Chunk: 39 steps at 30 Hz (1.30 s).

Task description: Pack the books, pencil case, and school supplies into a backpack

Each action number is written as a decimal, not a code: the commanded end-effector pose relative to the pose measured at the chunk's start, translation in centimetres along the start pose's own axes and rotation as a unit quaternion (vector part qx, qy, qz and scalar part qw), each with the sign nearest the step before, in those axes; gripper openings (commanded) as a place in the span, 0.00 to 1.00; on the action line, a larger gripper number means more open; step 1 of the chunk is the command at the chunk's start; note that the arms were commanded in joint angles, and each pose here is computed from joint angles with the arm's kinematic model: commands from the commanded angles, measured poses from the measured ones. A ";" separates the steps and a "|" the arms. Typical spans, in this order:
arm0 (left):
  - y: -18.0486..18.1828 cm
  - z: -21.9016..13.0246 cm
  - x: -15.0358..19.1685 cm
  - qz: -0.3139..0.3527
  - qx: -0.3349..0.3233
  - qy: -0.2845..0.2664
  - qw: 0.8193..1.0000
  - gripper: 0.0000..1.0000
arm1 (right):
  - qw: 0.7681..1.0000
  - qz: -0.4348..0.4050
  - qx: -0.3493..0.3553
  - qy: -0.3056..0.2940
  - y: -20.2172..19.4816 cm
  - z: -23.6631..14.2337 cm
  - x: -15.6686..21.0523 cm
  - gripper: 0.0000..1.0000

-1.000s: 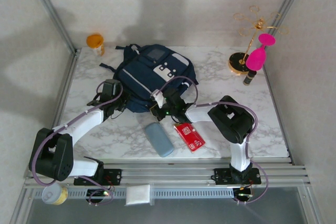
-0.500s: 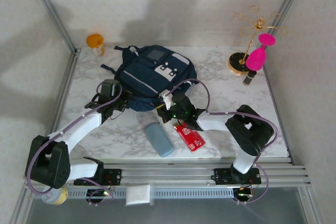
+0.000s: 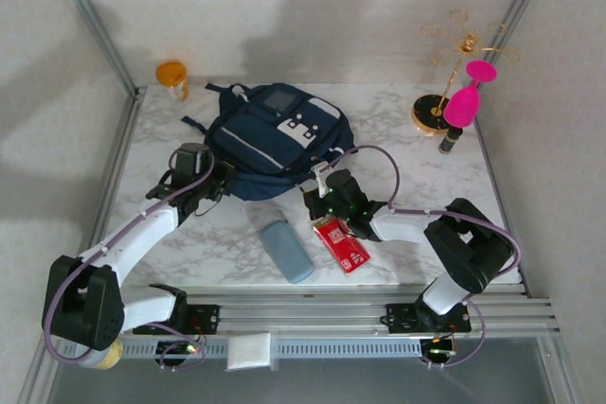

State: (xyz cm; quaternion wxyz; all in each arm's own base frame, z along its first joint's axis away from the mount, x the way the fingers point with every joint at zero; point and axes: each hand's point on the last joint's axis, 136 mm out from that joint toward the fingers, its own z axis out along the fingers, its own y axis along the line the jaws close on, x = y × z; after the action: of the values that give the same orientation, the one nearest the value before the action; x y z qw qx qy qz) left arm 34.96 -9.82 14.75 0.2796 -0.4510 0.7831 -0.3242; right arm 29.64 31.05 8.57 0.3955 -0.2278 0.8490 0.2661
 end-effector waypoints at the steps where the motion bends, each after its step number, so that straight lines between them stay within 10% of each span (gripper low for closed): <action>1: -3.6 -1.6 -1.9 -0.010 0.066 -0.035 0.997 0.00 | 0.999 -0.041 0.007 0.020 1.0 0.3 1.2 0.00; 14: -0.2 -3.2 -5.3 0.001 0.006 -0.090 0.996 0.00 | 0.956 0.132 0.263 -0.003 -13.6 -1.0 -0.4 0.00; 24: 0.2 -3.1 -5.4 0.012 0.005 -0.079 0.997 0.02 | 0.990 0.082 0.118 -0.014 -7.4 0.5 -3.4 0.00; 27: 1.3 -3.7 -5.8 0.029 -0.020 -0.098 0.995 0.30 | 0.992 0.091 0.084 0.016 -6.0 0.4 -3.0 0.00; 33: 3.3 -6.3 -7.6 0.076 -0.077 -0.164 0.981 0.49 | 0.987 0.132 0.061 0.071 -4.8 0.0 -3.0 0.46; 39: -0.5 -3.8 -2.5 0.161 -0.042 -0.093 0.982 0.51 | 0.963 0.245 0.068 0.088 -6.0 1.2 -7.0 0.69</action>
State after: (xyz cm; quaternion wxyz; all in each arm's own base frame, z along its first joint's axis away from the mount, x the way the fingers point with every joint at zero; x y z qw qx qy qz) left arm 33.03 -4.39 17.46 0.3785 -0.4115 0.8005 -0.2158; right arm 36.91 29.13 11.96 0.3098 -0.0761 0.9106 0.2626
